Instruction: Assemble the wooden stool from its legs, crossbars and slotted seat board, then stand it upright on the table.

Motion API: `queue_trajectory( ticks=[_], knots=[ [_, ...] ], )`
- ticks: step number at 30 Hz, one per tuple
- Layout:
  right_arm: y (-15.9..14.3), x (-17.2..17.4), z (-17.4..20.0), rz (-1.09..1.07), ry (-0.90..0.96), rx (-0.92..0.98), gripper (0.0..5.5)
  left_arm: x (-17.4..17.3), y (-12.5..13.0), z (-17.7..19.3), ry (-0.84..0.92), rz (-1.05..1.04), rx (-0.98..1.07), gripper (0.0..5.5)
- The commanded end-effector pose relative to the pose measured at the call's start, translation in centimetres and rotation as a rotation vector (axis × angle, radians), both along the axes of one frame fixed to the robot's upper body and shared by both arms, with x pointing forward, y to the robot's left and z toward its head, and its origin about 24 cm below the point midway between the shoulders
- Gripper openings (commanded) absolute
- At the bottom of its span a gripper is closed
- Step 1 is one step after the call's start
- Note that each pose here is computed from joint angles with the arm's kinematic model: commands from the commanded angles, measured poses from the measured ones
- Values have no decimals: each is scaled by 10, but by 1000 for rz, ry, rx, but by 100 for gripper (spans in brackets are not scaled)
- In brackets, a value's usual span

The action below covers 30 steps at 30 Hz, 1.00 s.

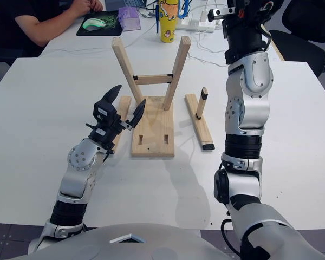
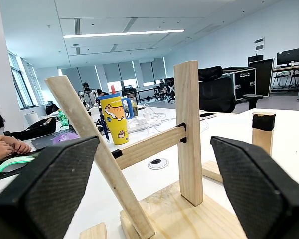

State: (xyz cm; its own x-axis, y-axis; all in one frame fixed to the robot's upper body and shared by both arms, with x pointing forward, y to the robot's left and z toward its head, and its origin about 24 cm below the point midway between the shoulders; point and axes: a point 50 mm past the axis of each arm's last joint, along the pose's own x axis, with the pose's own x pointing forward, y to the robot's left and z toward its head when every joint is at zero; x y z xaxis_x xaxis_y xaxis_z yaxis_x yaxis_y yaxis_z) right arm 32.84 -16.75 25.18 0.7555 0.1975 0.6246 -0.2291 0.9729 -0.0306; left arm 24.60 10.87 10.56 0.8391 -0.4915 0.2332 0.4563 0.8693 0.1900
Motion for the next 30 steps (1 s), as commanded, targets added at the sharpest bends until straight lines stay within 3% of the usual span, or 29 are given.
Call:
queue_trajectory(
  ticks=[1,5,7,9,10,12,14,20,24,27,30],
  knots=[
    [6,-3,6,9,-33,-44,2,-1,-1,-1,2,-9,5,415],
    [10,-2,1,14,-11,-57,2,-1,0,-1,4,-8,5,415],
    [10,7,-23,8,119,-53,2,-2,0,-1,4,-9,5,415],
    [3,18,-78,-33,400,-76,2,-3,-1,-1,4,-11,7,415],
    [-4,16,-136,-58,672,-118,2,-3,0,-1,3,-4,3,415],
    [-15,-20,-236,-39,1146,-199,2,0,2,-1,9,6,-8,415],
    [-18,-36,-258,-36,1246,-189,2,1,5,-1,13,14,-19,415],
    [-7,3,-195,-22,955,-168,2,6,7,4,-6,28,-31,415],
    [-5,10,-163,-20,754,-141,2,7,6,3,-5,24,-29,415],
    [-11,3,-102,-36,378,-109,2,5,4,1,3,22,-27,415],
    [-26,-5,-54,-119,184,-133,2,3,4,-1,12,25,-31,415]
  ],
)
